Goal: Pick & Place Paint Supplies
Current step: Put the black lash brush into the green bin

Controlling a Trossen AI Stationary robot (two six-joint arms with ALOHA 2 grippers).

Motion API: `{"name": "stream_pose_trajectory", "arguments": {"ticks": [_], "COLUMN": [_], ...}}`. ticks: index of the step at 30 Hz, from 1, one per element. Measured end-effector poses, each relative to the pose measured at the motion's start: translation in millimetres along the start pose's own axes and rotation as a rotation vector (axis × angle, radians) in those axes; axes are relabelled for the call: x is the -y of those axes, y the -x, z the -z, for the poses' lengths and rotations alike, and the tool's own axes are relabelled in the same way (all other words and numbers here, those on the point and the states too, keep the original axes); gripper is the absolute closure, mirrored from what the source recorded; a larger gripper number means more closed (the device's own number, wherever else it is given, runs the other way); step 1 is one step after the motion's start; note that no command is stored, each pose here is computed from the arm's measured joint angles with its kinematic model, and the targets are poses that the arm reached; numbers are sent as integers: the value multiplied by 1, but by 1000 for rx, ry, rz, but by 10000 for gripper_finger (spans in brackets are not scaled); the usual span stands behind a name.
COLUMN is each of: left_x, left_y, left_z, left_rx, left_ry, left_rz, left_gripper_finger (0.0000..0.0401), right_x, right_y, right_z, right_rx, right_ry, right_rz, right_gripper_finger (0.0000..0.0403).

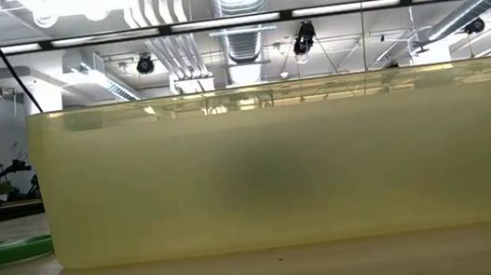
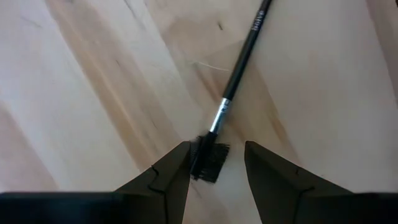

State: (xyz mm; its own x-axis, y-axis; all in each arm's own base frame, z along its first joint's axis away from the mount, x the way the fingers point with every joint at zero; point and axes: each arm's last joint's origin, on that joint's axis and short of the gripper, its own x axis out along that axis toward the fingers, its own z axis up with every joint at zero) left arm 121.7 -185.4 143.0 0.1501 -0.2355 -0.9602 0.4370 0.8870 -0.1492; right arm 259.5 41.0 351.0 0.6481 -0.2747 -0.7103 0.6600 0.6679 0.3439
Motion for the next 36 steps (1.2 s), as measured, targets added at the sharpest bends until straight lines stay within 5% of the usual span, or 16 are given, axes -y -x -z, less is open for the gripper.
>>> {"name": "stream_pose_trajectory", "arguments": {"ticks": [12, 24, 36], "left_x": [-4, -4, -5], "left_y": [-15, -15, -2], "left_z": [9, 8, 10], "left_rx": [-28, 9, 47], "left_ry": [2, 27, 52], "left_rz": [-28, -37, 8], "left_gripper_finger": [244, 387, 399], "right_x": [0, 0, 0], "right_y": [0, 0, 0], "right_z": [0, 0, 0], "right_rx": [-1, -1, 0], "right_ry": [-4, 0, -1], "right_rz": [1, 2, 1], "right_gripper_finger": [190, 190, 190]}}
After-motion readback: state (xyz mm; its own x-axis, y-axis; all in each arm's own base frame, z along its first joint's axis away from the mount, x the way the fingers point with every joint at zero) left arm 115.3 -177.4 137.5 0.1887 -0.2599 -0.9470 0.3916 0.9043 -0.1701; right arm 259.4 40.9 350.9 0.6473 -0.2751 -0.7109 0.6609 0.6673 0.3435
